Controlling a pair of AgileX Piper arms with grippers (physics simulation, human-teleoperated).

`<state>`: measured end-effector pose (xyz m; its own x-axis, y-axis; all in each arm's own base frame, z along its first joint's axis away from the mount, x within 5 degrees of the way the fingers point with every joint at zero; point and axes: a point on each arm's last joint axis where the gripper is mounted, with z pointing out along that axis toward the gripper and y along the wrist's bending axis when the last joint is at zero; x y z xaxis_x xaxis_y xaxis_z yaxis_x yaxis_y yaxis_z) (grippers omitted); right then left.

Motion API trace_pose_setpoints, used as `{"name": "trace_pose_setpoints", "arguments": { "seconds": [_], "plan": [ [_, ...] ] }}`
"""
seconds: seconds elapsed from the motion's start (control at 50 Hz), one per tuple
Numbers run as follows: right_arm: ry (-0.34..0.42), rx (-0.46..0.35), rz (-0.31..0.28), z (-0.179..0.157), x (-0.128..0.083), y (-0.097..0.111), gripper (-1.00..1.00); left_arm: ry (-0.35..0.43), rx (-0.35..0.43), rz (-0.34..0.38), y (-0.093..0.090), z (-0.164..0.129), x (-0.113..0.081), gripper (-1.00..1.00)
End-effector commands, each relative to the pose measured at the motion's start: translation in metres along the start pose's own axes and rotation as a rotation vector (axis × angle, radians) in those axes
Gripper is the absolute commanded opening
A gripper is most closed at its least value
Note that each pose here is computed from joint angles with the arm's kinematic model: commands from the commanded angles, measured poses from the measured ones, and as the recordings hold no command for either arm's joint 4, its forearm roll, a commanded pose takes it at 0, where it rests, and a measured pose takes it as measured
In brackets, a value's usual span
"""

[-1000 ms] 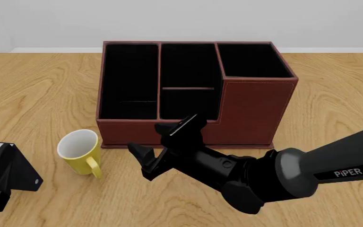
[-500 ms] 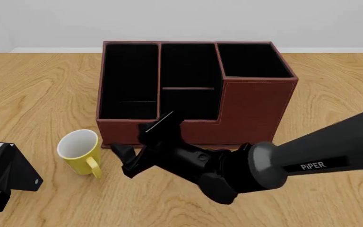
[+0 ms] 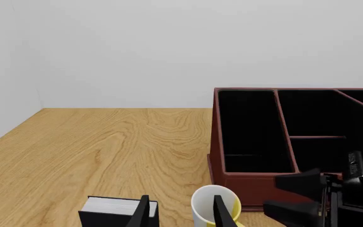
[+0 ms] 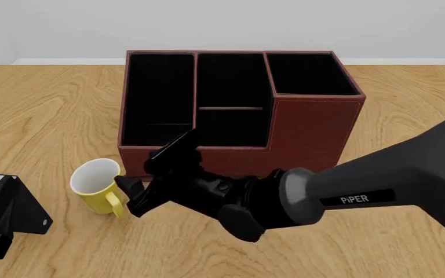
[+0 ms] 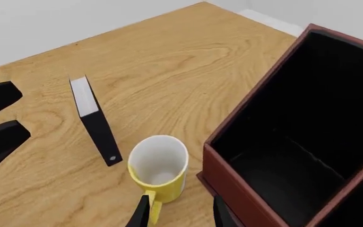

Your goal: Pick up the yellow and white mug and place it to the right of the caddy.

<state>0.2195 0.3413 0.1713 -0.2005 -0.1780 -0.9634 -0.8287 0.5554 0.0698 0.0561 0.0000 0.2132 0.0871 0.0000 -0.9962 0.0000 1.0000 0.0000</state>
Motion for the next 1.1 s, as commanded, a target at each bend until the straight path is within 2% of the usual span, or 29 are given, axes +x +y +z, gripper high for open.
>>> {"name": "trace_pose_setpoints", "arguments": {
  "seconds": [0.02, 0.18, 0.62, 0.88, 1.1],
  "plan": [
    [0.017, -0.005, -0.005, 0.007, -0.003, 0.003, 1.00, 0.000, 0.000, 0.000, 0.000, 0.000, 0.000, 1.00],
    [0.033, -0.019, 0.000, 0.012, 0.007, 0.009, 1.00, 0.000, 0.000, 0.000, 0.000, 0.000, 0.000, 1.00],
    [0.062, -0.069, -0.005, 0.031, 0.016, 0.032, 1.00, 0.000, 0.000, 0.000, 0.000, 0.000, 0.000, 1.00],
    [0.080, -0.065, 0.014, 0.042, 0.024, 0.032, 1.00, 0.000, 0.000, 0.000, 0.000, 0.000, 0.000, 1.00],
    [0.109, -0.042, 0.040, 0.048, 0.034, 0.022, 1.00, 0.000, 0.000, 0.000, 0.000, 0.000, 0.000, 1.00]
  ]
}}
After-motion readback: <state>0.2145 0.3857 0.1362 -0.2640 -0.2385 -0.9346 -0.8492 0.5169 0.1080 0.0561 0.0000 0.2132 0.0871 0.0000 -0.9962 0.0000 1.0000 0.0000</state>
